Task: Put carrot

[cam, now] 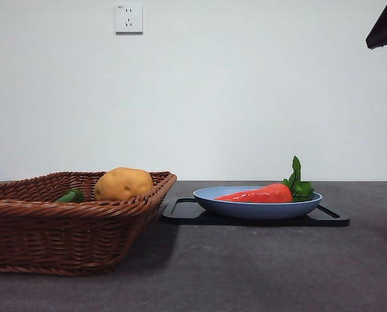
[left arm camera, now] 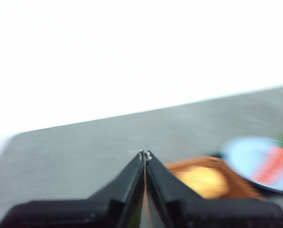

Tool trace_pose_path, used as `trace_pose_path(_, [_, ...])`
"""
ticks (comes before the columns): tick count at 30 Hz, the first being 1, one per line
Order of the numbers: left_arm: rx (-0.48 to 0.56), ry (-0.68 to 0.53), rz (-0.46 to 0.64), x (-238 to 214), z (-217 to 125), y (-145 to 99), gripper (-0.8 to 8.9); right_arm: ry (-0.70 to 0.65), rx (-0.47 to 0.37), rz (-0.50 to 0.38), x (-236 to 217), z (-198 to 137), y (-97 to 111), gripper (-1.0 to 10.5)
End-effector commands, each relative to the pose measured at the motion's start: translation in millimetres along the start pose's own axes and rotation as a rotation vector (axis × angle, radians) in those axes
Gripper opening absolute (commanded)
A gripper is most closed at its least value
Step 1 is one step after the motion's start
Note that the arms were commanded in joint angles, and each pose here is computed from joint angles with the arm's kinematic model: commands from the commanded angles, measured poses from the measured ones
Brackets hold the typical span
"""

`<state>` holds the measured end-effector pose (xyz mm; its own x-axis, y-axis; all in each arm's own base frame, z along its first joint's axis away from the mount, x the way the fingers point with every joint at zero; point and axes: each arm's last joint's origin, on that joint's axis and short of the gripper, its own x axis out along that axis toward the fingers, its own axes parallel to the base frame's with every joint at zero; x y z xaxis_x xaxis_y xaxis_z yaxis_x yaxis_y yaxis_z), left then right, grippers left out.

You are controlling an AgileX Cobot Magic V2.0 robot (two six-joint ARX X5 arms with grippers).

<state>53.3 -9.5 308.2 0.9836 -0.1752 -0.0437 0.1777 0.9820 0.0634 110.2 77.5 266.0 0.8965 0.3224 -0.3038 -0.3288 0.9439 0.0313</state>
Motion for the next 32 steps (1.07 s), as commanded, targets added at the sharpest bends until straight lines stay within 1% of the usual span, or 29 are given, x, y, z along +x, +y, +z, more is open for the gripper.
trace_pose_path(1, [0.015, 0.004, 0.081, 0, -11, 4, 0.08, -0.017, 0.006, 0.004, -1, 3, 1, 0.1])
trace_pose_path(4, [0.008, 0.020, 0.130, 3, -26, 6, 0.08, -0.017, 0.006, 0.004, -1, 3, 1, 0.1])
trace_pose_path(7, [0.007, 0.028, 0.152, 8, -44, 7, 0.08, -0.017, 0.006, 0.005, -1, 3, 1, 0.1])
trace_pose_path(14, [0.005, 0.037, 0.159, 25, -94, 6, 0.08, -0.017, 0.006, 0.005, -1, 3, 1, 0.1])
trace_pose_path(17, [0.003, 0.067, 0.156, 33, -111, 6, 0.08, -0.018, 0.006, 0.005, -1, 3, 1, 0.1])
trace_pose_path(24, [-0.003, 0.137, 0.154, 42, -141, 6, 0.08, -0.018, 0.006, 0.005, -1, 3, 1, 0.1])
trace_pose_path(30, [-0.007, 0.180, 0.150, 45, -156, 5, 0.08, -0.017, 0.006, 0.004, -1, 3, 1, 0.1])
trace_pose_path(32, [-0.008, 0.160, 0.150, 46, -157, 5, 0.08, -0.017, 0.006, 0.004, -1, 3, 1, 0.1])
